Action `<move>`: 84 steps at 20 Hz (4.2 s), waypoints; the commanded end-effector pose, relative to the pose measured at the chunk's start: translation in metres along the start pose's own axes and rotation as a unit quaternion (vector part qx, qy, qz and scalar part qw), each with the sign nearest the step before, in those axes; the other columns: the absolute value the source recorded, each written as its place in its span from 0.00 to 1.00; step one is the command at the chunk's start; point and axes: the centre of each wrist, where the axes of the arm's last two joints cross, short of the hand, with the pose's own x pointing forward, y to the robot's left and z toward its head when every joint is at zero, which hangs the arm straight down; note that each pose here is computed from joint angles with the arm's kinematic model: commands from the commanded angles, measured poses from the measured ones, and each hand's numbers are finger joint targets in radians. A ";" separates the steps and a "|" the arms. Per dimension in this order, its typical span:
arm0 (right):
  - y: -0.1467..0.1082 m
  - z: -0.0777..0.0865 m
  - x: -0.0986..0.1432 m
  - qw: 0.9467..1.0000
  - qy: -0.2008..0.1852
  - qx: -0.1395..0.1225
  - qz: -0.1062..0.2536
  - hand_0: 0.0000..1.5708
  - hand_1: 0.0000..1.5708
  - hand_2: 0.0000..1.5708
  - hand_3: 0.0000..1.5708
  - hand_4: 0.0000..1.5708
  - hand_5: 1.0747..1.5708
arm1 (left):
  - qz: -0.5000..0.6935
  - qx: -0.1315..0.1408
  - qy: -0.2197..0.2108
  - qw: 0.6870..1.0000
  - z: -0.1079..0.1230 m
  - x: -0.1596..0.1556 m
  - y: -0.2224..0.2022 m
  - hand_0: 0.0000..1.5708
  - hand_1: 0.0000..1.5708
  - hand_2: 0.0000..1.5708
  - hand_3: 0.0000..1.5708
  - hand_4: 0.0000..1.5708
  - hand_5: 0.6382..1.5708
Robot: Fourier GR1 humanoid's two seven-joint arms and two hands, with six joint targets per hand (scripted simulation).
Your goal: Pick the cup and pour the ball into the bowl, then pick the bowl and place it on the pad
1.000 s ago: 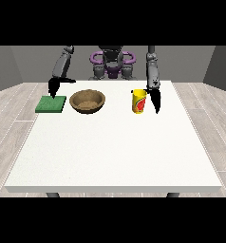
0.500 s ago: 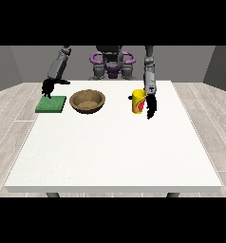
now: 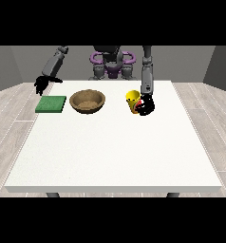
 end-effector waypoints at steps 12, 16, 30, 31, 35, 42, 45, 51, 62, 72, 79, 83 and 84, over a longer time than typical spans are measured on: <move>0.040 0.001 -0.048 0.992 0.119 -0.007 -0.034 0.00 0.00 0.12 0.09 0.22 0.96 | -0.337 -0.183 -0.034 0.923 0.022 0.013 -0.062 0.91 0.91 1.00 1.00 0.75 1.00; 0.017 0.020 -0.050 0.984 0.177 -0.029 -0.018 0.00 0.00 0.14 0.13 0.23 0.95 | -0.428 -0.245 -0.074 0.867 0.001 0.017 -0.061 0.88 0.88 1.00 1.00 0.62 0.98; -0.044 0.114 -0.043 0.969 0.205 -0.135 -0.001 0.00 0.00 0.14 0.19 0.27 0.94 | -0.457 -0.390 -0.148 0.786 0.071 0.130 -0.202 0.11 0.11 1.00 0.91 0.55 0.95; -0.060 0.098 -0.033 0.974 0.178 -0.140 -0.004 0.00 0.00 0.13 0.21 0.26 0.93 | -0.454 -0.378 -0.174 0.788 0.063 0.150 -0.210 0.17 0.17 1.00 0.91 0.55 0.95; -0.050 0.116 -0.041 0.966 0.212 -0.151 -0.001 0.00 0.00 0.17 0.21 0.25 0.93 | -0.498 -0.398 -0.210 0.741 0.049 0.154 -0.211 0.18 0.18 1.00 0.98 0.44 0.95; -0.041 0.102 -0.046 0.978 0.162 -0.129 -0.012 0.00 0.00 0.12 0.22 0.26 0.92 | -0.525 -0.357 -0.262 0.726 0.049 0.198 -0.227 0.00 0.00 1.00 1.00 0.37 0.95; -0.050 0.120 -0.042 0.972 0.191 -0.140 -0.001 0.00 0.00 0.09 0.17 0.27 0.92 | -0.519 -0.401 -0.274 0.703 0.058 0.196 -0.220 0.00 0.00 1.00 1.00 0.36 0.95; -0.036 0.100 -0.049 0.975 0.189 -0.114 -0.016 0.00 0.00 0.07 0.15 0.27 0.91 | -0.584 -0.423 -0.329 0.610 0.067 0.185 -0.223 0.48 0.48 1.00 1.00 0.69 0.98; -0.032 0.108 -0.054 0.957 0.246 -0.148 -0.035 0.00 0.00 0.22 0.21 0.46 0.98 | -0.505 -0.396 -0.294 0.708 0.014 0.204 -0.199 0.13 0.13 1.00 1.00 0.65 1.00; -0.079 0.095 -0.018 0.964 0.156 -0.214 -0.002 0.00 0.00 0.23 0.21 0.46 0.98 | -0.289 -0.359 -0.100 0.882 0.035 0.102 -0.108 0.89 0.89 0.77 0.61 0.83 1.00; -0.105 0.082 0.006 0.964 0.094 -0.250 0.004 0.00 0.00 0.26 0.15 0.44 0.95 | -0.123 -0.281 -0.120 0.944 0.035 0.071 -0.059 0.79 0.79 0.69 0.47 0.90 0.99; -0.100 0.077 0.003 0.965 0.074 -0.253 -0.016 0.00 0.00 0.25 0.05 0.38 0.95 | 0.024 -0.275 -0.071 0.958 0.028 0.067 -0.062 0.49 0.49 0.43 0.00 0.60 0.97; -0.096 0.047 0.006 0.968 0.041 -0.245 -0.026 0.00 0.00 0.23 0.04 0.29 0.93 | 0.037 -0.311 -0.040 0.949 0.045 0.061 -0.074 0.00 0.00 0.00 0.00 0.37 0.96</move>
